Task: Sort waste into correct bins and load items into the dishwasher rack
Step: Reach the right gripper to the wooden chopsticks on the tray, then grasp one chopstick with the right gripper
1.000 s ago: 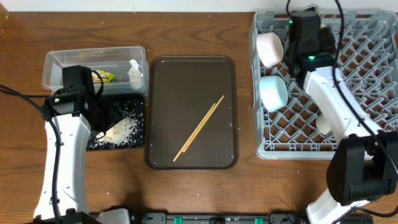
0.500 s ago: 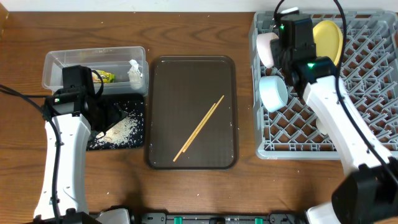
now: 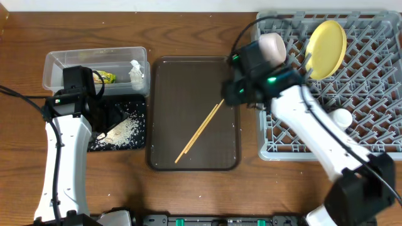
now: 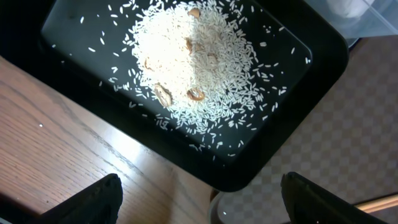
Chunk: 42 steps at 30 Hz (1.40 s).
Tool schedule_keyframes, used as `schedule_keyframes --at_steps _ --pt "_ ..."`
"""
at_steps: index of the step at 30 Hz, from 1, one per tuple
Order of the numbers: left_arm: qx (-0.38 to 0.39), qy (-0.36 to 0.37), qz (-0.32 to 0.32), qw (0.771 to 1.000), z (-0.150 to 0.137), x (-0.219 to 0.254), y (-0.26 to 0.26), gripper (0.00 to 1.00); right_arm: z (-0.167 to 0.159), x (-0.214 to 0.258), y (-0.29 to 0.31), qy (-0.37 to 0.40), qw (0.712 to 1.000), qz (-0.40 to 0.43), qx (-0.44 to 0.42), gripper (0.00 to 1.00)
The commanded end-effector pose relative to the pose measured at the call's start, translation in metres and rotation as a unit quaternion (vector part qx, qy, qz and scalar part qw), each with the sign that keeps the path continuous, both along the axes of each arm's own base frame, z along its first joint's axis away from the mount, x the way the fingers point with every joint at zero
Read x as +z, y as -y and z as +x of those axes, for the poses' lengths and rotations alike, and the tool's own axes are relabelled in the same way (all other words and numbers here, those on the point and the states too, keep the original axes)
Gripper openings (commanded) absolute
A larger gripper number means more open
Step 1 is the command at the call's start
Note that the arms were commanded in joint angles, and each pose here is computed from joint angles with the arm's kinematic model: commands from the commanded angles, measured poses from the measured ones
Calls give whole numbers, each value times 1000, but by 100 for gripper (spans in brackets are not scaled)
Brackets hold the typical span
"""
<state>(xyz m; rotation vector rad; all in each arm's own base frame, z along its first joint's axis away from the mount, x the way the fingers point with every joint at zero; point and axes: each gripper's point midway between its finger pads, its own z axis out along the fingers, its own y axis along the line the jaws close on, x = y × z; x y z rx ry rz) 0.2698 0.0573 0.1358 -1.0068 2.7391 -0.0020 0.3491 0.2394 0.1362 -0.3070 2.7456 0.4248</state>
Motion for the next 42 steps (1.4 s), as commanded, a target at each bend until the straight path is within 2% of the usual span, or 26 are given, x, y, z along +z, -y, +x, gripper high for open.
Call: schedule_keyframes --at_steps 1,11,16,21,27,37,42 --pt "7 -3 1 1000 -2 -1 -2 84 -21 -25 -27 -57 998 8 -19 51" --pt "6 -3 1 1000 -2 -1 -2 84 -62 -112 -57 -160 985 -55 -31 48" --pt "7 -3 1 1000 -2 -1 -2 84 -66 -140 -52 -180 979 -82 -38 37" --pt "7 -3 1 1000 -2 -1 -2 84 -57 -144 -42 -156 980 -109 -50 35" --pt "7 -3 1 1000 -2 -1 -2 84 -43 -141 -42 -143 983 -93 -63 34" --pt "7 -4 1 1000 -2 -1 -2 84 19 -124 -60 -56 995 -11 -83 35" --pt "6 -9 0 1000 -5 -2 -1 84 11 -124 -61 -74 994 -7 -75 34"
